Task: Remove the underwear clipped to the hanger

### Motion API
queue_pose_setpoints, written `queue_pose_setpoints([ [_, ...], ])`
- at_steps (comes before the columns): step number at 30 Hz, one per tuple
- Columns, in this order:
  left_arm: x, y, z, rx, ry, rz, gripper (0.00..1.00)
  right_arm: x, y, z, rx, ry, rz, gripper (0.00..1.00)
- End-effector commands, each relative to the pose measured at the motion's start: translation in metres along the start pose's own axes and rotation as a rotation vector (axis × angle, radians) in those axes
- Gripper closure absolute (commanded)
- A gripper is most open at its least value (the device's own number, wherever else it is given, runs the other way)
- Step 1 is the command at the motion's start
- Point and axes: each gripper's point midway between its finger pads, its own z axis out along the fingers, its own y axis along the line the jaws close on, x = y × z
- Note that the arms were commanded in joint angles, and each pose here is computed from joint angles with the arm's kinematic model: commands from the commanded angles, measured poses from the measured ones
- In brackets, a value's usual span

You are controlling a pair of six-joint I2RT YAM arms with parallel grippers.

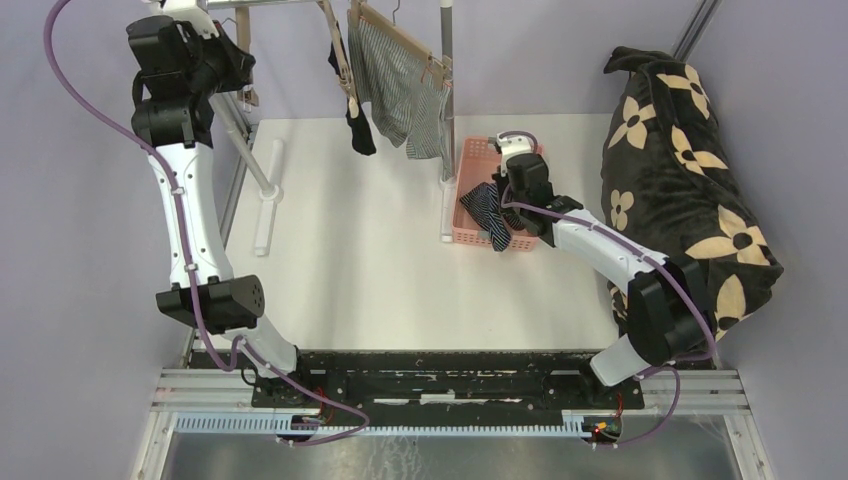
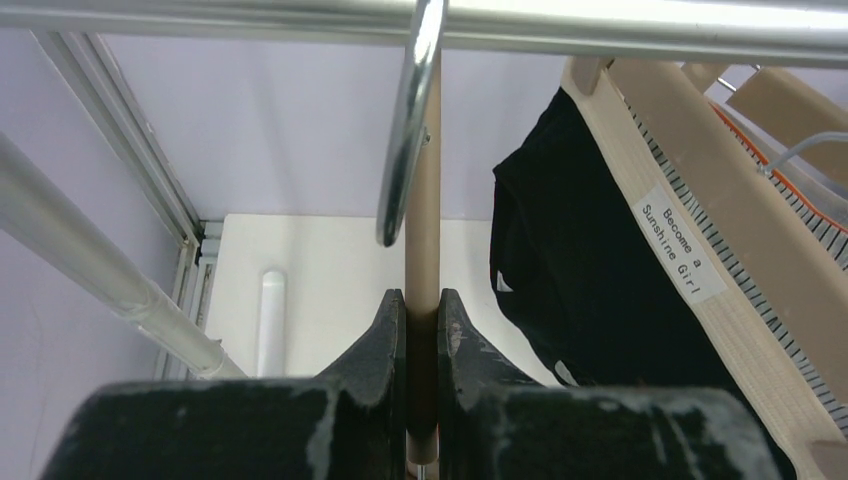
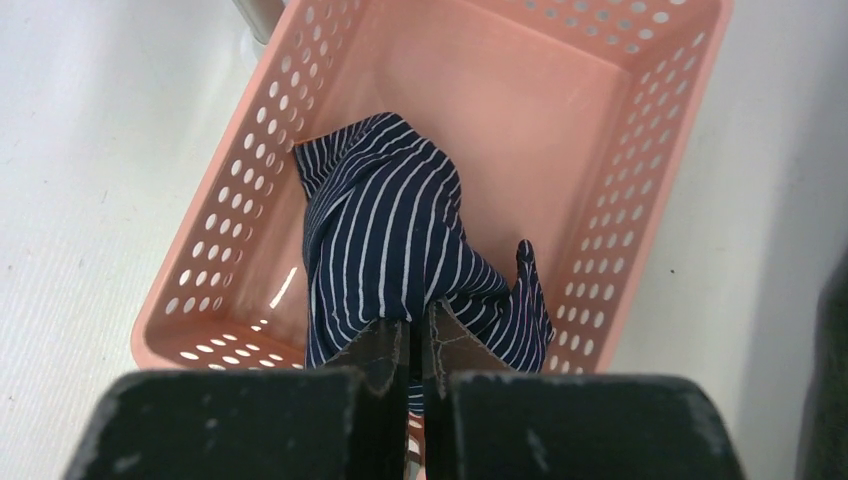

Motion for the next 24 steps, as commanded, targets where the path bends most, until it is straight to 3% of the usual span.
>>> queue_pose_setpoints([
  [1, -0.041, -0.001, 0.005, 0.010, -0.145, -0.014, 0.97, -0.023, 0.010, 0.005, -0.048, -0.084, 0.035, 0.99],
  [17, -0.022, 0.021, 0.045, -0.006, -0.103, -0.109, 0.97, -0.006, 0.018, 0.011, -0.086, -0.057, 0.032, 0.99],
  [19, -0.018, 0.023, 0.046, -0.013, -0.090, -0.107, 0.90, -0.006, 0.017, 0.012, -0.083, -0.058, 0.033, 1.00],
  [21, -0.018, 0.022, 0.043, -0.011, -0.091, -0.100, 0.72, -0.005, 0.015, 0.013, -0.072, -0.053, 0.031, 0.99],
  [24, -0.023, 0.018, 0.036, 0.003, -0.112, -0.090, 0.66, -0.003, 0.012, 0.016, -0.049, -0.048, 0.028, 0.99],
])
